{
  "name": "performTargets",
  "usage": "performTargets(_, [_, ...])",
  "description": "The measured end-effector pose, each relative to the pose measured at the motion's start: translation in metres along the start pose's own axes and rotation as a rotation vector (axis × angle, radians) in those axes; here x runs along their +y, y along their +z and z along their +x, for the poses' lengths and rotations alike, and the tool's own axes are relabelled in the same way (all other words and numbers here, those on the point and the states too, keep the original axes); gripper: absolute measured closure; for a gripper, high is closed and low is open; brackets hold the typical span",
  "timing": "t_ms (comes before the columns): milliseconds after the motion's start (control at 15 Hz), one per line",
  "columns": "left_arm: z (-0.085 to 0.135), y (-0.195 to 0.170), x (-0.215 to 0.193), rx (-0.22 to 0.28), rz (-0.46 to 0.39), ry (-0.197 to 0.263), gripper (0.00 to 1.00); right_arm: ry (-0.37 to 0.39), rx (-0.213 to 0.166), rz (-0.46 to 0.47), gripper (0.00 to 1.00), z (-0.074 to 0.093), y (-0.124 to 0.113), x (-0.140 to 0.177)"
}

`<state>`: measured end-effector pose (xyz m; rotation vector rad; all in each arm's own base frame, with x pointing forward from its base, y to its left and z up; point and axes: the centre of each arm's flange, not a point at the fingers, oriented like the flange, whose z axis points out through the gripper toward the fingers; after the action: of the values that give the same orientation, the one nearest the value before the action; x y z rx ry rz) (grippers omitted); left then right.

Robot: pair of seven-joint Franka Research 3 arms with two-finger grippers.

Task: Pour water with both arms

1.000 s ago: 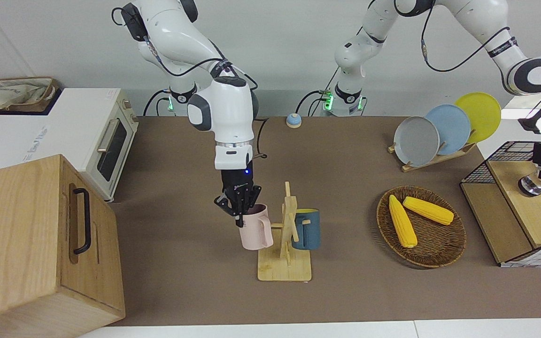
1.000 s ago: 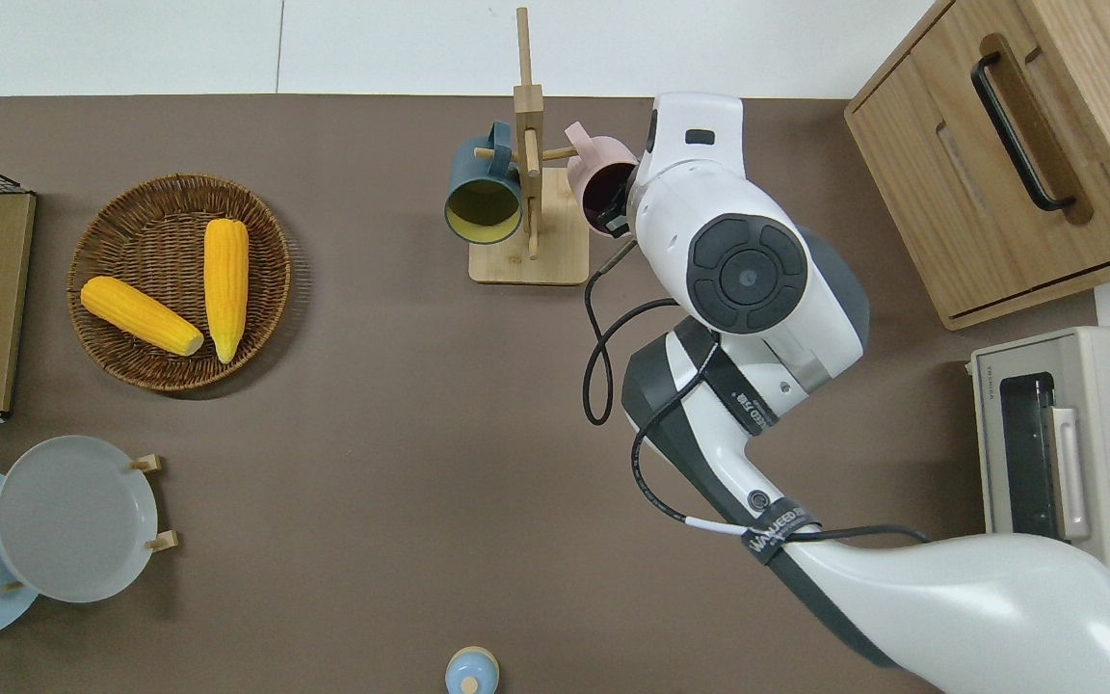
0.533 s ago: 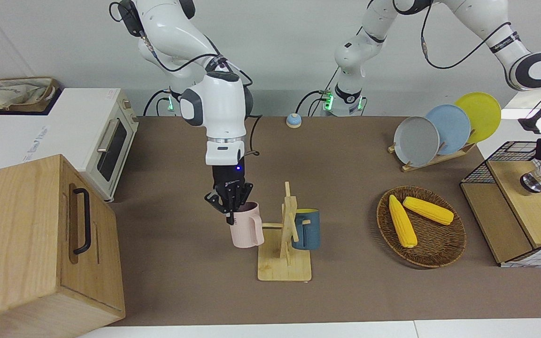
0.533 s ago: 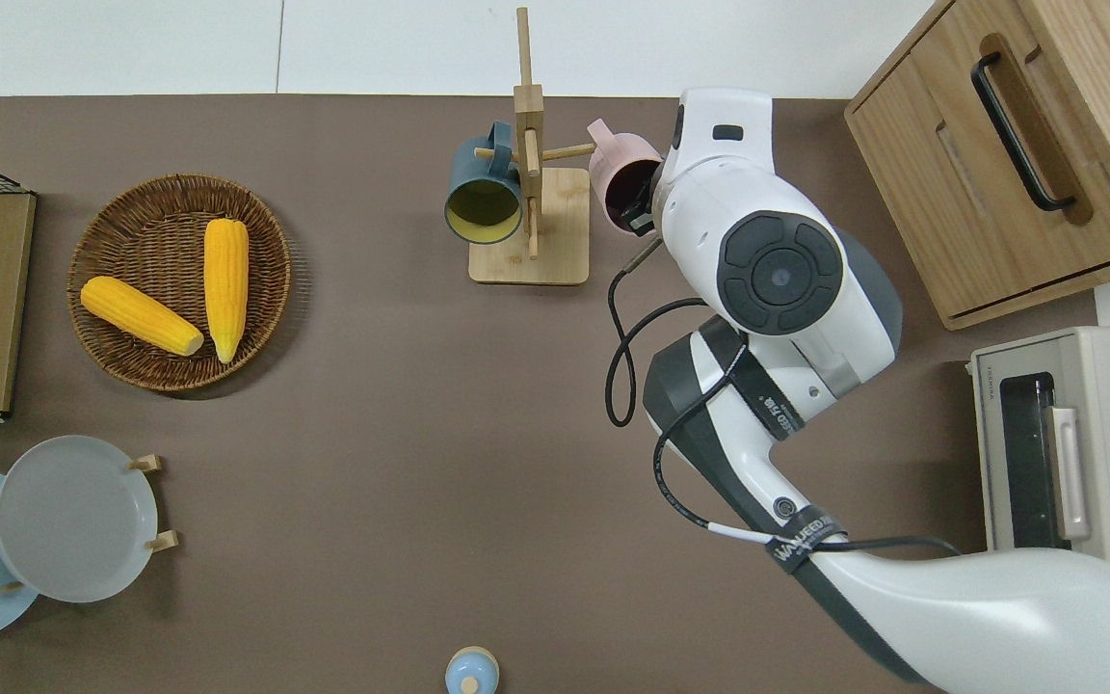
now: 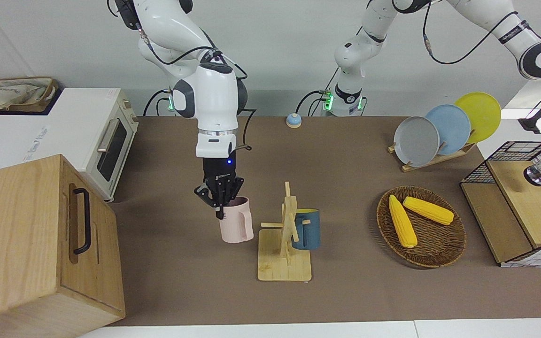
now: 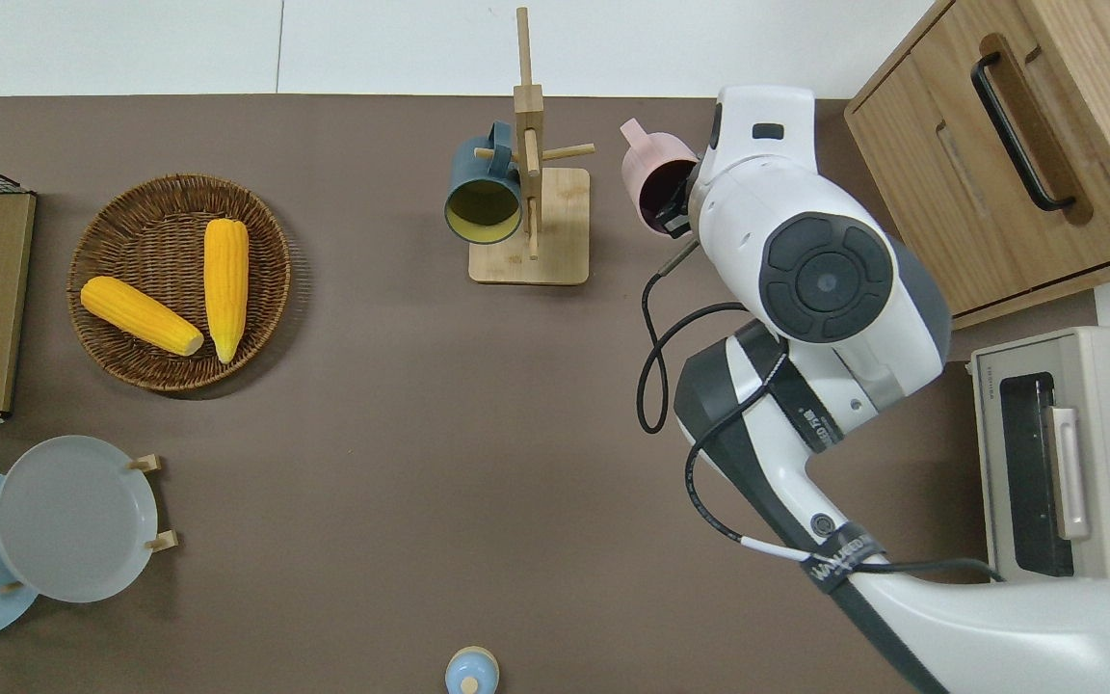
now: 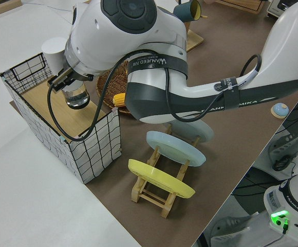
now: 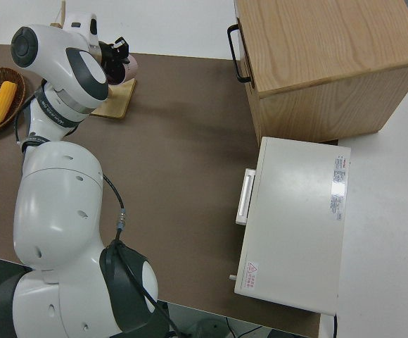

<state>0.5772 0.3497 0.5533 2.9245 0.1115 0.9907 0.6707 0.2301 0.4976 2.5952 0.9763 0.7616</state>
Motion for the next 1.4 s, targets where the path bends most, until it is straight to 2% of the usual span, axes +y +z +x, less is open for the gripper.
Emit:
performTargets(200, [0.008,-0.016,0.008,0.007,-0.001,0.000,0.36,-0.006,-0.026,-0.014,0.95,-0.009,-0.009,0.015])
performTargets(600, [0.011,-0.034,0.016,-0.011,-0.010,0.001,0.36,-0.003,-0.086,-0.038,0.95,-0.031,-0.016,0.041])
performTargets(733, [0.012,-0.042,0.022,-0.035,0.003,-0.001,0.36,0.013,-0.130,-0.033,0.95,-0.040,-0.019,0.047])
performTargets(933, [0.020,-0.061,0.041,-0.046,0.005,0.003,0.36,0.085,-0.175,0.024,0.95,-0.050,-0.026,0.053])
performTargets(1200, [0.024,-0.087,0.062,-0.070,-0.014,-0.007,0.36,0.211,-0.211,0.159,0.95,-0.059,-0.032,0.054])
performTargets(1400, [0.024,-0.104,0.078,-0.099,-0.032,-0.017,0.36,0.306,-0.277,0.230,0.95,-0.065,-0.033,0.045])
